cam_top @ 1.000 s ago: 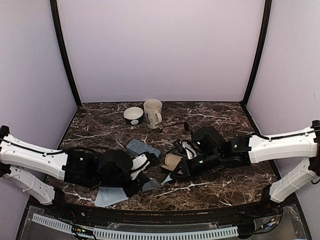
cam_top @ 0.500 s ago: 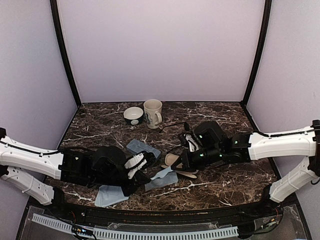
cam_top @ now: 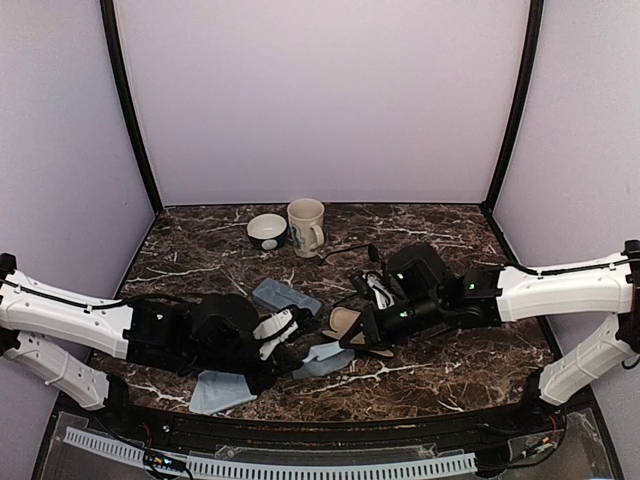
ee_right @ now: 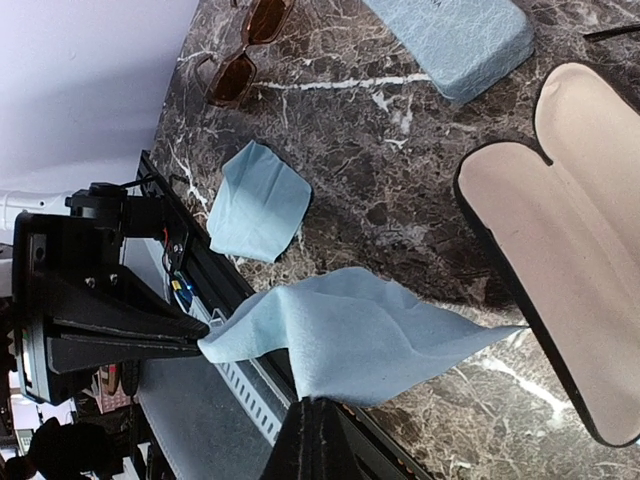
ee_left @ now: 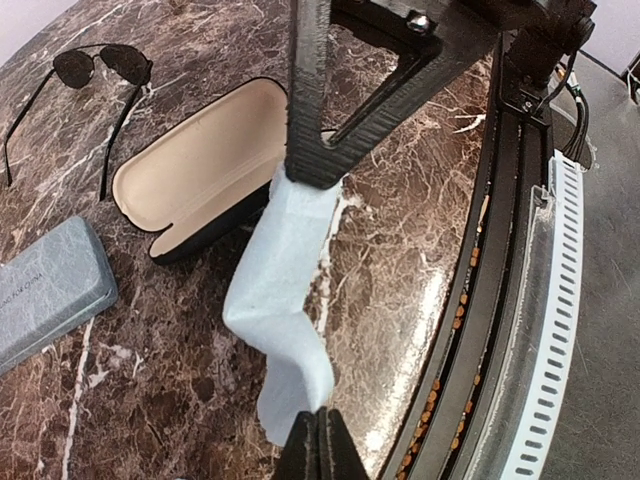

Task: Organize the sunglasses
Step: Fold the glasses cleaning cloth at the center of the board.

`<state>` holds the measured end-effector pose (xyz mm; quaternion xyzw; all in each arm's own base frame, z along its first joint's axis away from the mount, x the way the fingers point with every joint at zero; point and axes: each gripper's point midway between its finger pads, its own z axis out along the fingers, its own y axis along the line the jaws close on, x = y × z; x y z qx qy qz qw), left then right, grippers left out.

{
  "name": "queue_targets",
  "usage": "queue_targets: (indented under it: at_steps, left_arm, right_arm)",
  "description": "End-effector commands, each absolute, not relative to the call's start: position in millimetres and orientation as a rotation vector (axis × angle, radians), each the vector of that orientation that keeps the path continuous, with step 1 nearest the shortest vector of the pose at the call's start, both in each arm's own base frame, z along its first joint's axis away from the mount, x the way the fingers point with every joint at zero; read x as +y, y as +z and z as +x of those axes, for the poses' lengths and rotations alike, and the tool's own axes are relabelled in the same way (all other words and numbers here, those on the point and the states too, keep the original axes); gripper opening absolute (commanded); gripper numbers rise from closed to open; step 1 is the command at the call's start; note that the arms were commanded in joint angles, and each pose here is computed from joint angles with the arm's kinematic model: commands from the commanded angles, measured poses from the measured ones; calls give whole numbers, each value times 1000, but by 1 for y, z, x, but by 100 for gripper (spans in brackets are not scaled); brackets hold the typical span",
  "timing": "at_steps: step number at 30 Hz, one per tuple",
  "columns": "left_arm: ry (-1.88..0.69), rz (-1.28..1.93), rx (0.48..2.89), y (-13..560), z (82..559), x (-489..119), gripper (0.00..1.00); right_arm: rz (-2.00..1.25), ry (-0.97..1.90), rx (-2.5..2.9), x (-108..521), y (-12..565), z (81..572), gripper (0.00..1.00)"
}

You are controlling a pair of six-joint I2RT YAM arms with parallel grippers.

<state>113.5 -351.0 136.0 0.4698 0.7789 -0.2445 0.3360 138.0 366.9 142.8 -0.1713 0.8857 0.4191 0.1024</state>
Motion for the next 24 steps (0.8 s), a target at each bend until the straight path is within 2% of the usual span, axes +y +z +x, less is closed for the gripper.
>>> queue_targets:
  at_steps: [1,15,24]
  left_arm:
    - [-679,1196,2045,154,106,-350,0]
    - [-646,1209,2125,148,70,-336,0]
    - [-615,1188,2212,132,64,-324,0]
  right_arm:
    - [-553,1229,2583,367,152,125,0]
    - [-518,1231,2551,364,158,96,0]
    - [-480,1223,2576,367,145,90,0]
